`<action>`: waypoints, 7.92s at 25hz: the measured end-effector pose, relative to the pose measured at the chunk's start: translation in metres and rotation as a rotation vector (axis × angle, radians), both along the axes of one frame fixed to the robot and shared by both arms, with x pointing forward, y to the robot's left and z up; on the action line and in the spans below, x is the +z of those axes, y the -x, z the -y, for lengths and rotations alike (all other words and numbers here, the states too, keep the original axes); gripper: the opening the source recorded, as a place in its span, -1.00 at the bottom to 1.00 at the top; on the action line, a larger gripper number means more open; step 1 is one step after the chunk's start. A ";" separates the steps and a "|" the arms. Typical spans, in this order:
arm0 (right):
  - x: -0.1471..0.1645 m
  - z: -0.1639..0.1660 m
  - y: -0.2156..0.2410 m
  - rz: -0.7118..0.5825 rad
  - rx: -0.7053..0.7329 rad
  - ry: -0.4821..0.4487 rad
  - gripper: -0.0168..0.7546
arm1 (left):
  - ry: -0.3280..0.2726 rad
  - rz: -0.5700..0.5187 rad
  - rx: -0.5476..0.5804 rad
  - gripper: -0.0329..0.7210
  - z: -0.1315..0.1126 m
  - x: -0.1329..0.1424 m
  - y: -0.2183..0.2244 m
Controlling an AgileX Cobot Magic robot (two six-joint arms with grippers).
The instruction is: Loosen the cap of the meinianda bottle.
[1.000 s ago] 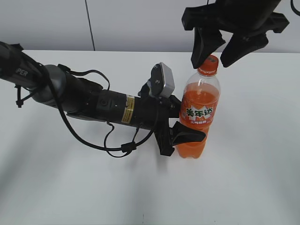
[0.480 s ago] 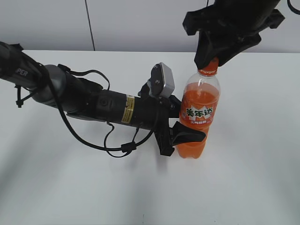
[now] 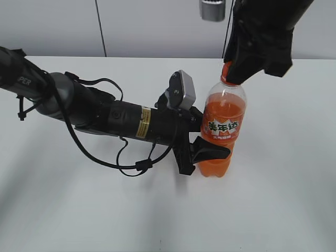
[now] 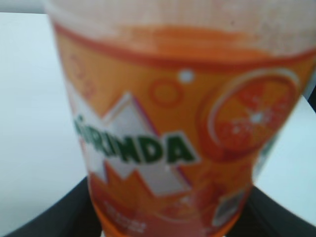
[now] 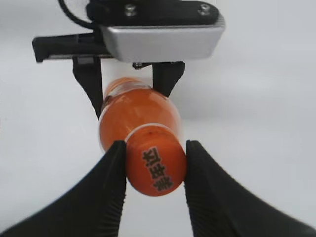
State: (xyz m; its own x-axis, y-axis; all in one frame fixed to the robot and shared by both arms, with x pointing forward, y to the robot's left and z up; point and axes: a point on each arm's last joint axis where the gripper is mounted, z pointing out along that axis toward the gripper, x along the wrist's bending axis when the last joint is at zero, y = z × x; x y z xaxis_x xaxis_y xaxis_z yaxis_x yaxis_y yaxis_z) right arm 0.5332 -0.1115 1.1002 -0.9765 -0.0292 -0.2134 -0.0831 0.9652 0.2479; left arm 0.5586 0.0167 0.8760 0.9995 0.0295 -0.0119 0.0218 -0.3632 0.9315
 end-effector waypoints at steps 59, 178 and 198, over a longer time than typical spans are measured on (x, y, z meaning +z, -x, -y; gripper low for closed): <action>0.043 0.101 -0.022 -0.184 -1.269 -0.385 -0.26 | 0.001 -0.004 0.004 0.17 0.000 0.000 0.000; 0.033 0.135 -0.098 0.266 -1.452 -0.422 0.59 | -0.606 0.325 1.292 0.53 -0.183 0.139 -0.079; 0.145 0.133 -0.018 0.200 -1.321 -0.587 0.58 | -0.874 -0.490 1.241 0.52 -0.225 0.212 -0.021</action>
